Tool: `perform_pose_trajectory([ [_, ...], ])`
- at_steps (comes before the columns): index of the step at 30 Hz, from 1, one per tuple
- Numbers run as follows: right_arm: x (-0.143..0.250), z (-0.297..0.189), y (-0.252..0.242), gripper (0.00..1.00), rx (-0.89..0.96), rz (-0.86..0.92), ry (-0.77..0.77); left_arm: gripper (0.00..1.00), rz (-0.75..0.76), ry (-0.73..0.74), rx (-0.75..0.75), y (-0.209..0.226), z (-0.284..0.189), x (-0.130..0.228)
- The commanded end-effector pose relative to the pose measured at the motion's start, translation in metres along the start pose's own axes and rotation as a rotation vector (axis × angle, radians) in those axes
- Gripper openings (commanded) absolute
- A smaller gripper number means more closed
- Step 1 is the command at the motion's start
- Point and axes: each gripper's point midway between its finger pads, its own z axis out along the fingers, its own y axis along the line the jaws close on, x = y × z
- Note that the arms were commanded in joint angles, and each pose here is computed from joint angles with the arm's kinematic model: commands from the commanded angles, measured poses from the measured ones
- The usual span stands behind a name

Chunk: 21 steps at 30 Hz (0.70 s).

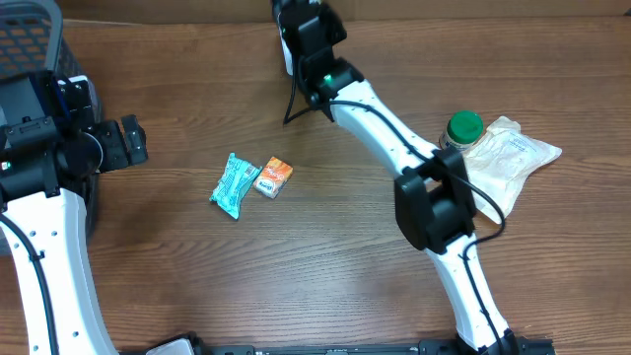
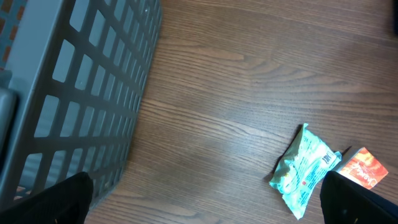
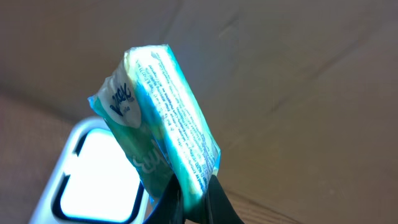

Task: Scan the item barcode
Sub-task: 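Carry the Kleenex pack to the scanner and hold it in front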

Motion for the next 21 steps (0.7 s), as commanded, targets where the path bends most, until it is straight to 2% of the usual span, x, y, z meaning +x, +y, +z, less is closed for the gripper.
perform_pose_trajectory([
  [1, 0.004, 0.004, 0.0114, 0.04, 0.014, -0.11, -0.002, 1.0, 0.016, -0.006, 0.012, -0.0036, -0.0002, -0.0024],
  [21, 0.0049, 0.006, 0.0159, 0.04, 0.022, -0.097, -0.011, 0.99, 0.017, -0.006, 0.012, -0.0036, -0.0002, -0.0024],
])
